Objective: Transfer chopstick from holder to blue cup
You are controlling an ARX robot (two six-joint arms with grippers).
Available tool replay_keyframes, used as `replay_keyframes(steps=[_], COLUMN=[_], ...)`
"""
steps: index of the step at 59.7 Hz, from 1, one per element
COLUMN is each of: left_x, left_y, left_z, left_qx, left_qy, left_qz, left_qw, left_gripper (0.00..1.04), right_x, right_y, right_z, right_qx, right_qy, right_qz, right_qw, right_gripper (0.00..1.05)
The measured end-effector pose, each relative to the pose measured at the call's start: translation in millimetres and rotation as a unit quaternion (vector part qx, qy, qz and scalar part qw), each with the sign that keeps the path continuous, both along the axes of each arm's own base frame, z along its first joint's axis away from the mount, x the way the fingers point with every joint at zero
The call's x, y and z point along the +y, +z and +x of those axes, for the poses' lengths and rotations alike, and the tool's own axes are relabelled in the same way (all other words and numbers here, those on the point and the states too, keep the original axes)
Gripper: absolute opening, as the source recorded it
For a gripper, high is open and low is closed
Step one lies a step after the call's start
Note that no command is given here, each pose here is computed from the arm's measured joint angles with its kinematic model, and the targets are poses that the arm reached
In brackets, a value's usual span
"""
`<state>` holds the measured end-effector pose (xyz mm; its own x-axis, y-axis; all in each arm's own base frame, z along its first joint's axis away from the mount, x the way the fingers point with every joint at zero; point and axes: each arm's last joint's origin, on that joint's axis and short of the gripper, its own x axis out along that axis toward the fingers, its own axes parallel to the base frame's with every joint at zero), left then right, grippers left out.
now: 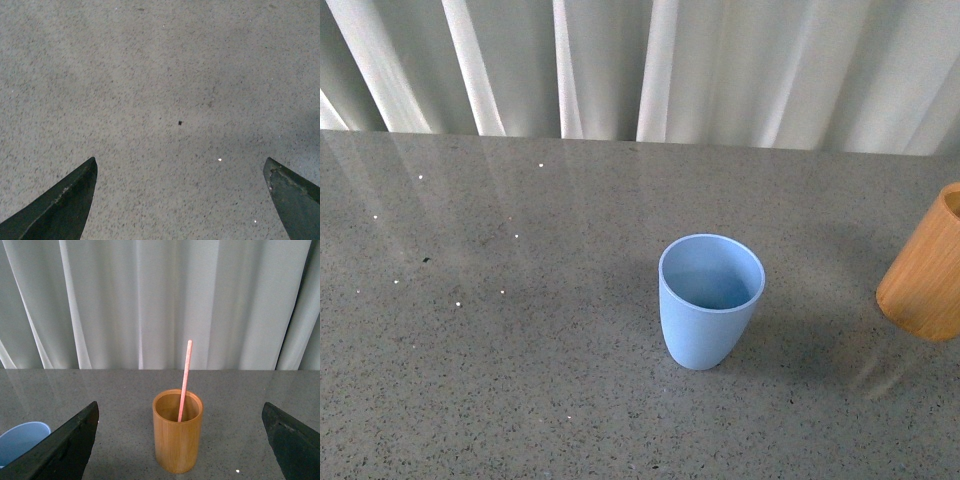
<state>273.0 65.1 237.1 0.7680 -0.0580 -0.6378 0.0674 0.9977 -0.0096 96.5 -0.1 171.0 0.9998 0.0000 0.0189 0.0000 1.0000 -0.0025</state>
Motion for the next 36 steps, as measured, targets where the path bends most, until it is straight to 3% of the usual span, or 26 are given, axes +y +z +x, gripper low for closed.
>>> replay_keyframes(steps=[4,6,12,20,36], left_x=[13.0,17.8,22.2,2.2,-28.9], left_y=[-6.2,-11.0,-30.0,-36.8,-51.8], left_z=[-21.0,-26.6,-51.2,-82.0,-107.5], left_qx=[-0.002,-0.031,-0.204,-0.327,-0.332], left_qy=[0.015,0.02,0.04,0.038,0.036], left_qz=[-0.009,-0.018,-0.021,0.004,-0.003], left_qw=[1.0,0.999,0.978,0.944,0.943], left_gripper=[0.98,0.95,0.77,0.54,0.09], right_x=[0.0,0.0,0.0,0.0,0.0], right_y=[0.0,0.0,0.0,0.0,0.0], right_z=[0.0,0.0,0.0,0.0,0.0], right_qx=[0.0,0.0,0.0,0.0,0.0], right_qy=[0.0,0.0,0.0,0.0,0.0], right_qz=[0.0,0.0,0.0,0.0,0.0], right_qw=[1.0,1.0,1.0,1.0,1.0], right_gripper=[0.95,0.95,0.95,0.95,0.95])
